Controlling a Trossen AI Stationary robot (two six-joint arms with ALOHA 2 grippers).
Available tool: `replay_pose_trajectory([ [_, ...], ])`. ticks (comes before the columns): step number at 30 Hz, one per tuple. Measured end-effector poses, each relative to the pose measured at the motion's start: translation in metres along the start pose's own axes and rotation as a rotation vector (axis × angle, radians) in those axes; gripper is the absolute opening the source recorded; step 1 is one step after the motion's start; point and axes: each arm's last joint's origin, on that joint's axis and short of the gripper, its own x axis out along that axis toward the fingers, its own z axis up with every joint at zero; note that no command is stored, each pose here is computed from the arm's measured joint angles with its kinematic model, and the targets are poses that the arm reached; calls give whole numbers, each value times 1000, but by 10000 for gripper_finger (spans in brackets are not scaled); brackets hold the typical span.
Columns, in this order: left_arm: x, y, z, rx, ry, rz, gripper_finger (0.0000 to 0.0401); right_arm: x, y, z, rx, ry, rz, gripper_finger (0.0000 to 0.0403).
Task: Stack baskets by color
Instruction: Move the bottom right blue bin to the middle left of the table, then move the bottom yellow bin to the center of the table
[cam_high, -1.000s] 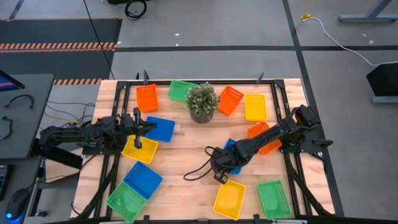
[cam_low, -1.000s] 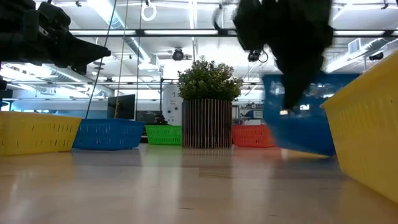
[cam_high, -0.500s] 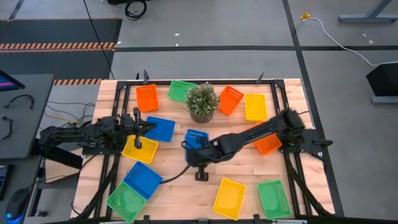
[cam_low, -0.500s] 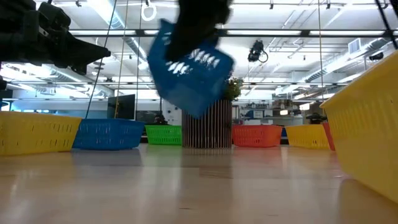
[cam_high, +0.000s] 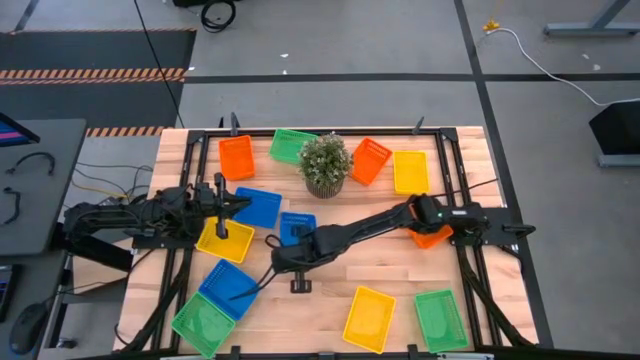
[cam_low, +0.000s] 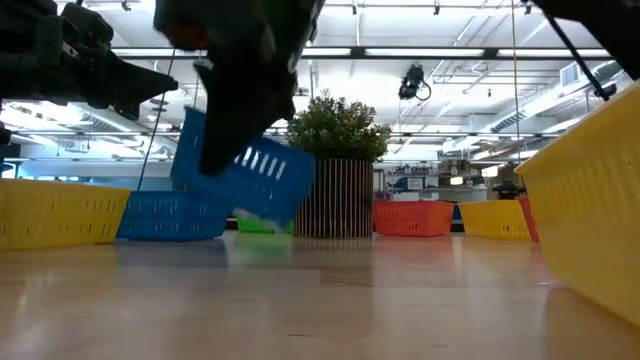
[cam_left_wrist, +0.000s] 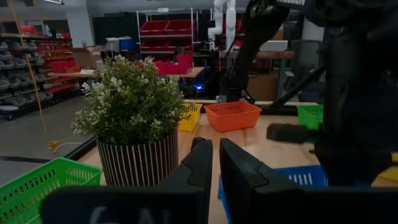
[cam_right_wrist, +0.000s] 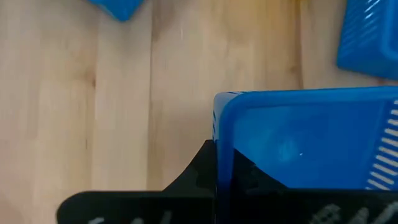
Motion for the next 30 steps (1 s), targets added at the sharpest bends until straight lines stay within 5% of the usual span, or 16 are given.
replay_pose_trajectory([
  [10, 0, 0, 0, 0, -2, 0, 39, 22, -1, -2, 50, 69, 3, 14],
  [23, 0, 0, 0, 0, -2, 0, 33, 25, 1, 4, 23, 6, 14, 119],
  [30, 0, 0, 0, 0, -2, 0, 40, -8, 6, 6, -66, -25, -19, 132],
])
